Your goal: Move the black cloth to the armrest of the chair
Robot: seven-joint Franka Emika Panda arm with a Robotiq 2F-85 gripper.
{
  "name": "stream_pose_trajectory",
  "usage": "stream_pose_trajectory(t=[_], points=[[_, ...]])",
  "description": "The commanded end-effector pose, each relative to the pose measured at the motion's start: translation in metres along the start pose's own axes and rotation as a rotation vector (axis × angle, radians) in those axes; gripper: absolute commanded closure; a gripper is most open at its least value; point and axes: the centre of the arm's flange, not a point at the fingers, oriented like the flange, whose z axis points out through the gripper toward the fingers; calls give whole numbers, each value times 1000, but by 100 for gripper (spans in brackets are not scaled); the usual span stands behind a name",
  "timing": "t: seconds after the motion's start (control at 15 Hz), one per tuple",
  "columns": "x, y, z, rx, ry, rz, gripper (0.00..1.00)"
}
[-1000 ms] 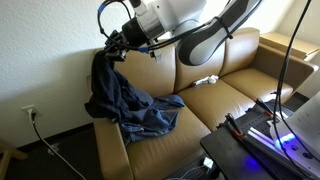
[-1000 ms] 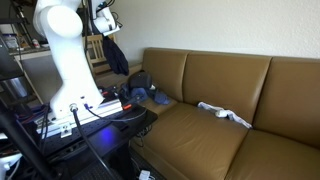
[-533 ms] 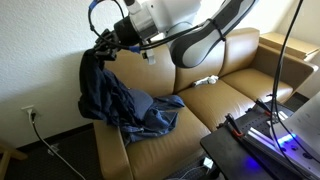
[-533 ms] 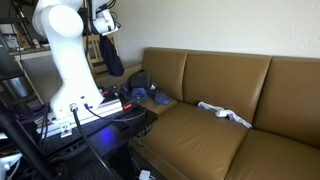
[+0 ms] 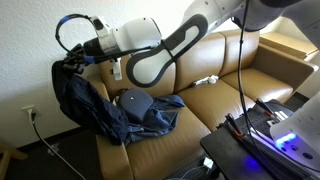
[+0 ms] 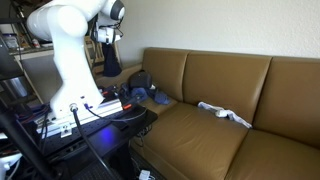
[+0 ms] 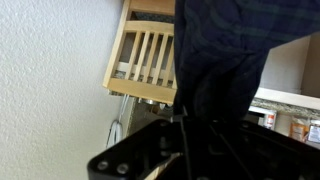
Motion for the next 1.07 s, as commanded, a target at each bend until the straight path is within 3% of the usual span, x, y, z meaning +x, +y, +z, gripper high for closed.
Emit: stream_pose_trajectory(t=[0.0,0.27,0.4,0.47,0.53,0.73,1.0], points=[[-56,-16,74,-11,2,39,99],[-156,-42,108,32,-124,68,99],[-186,-46,114,33,-160,70,97],[-195,-45,114,38,-173,85,89],[-200,-45,114,30,-188,89,69],[-197,-28,105,74,-316,65,49],[-168,4,92,152,-491,98,21]])
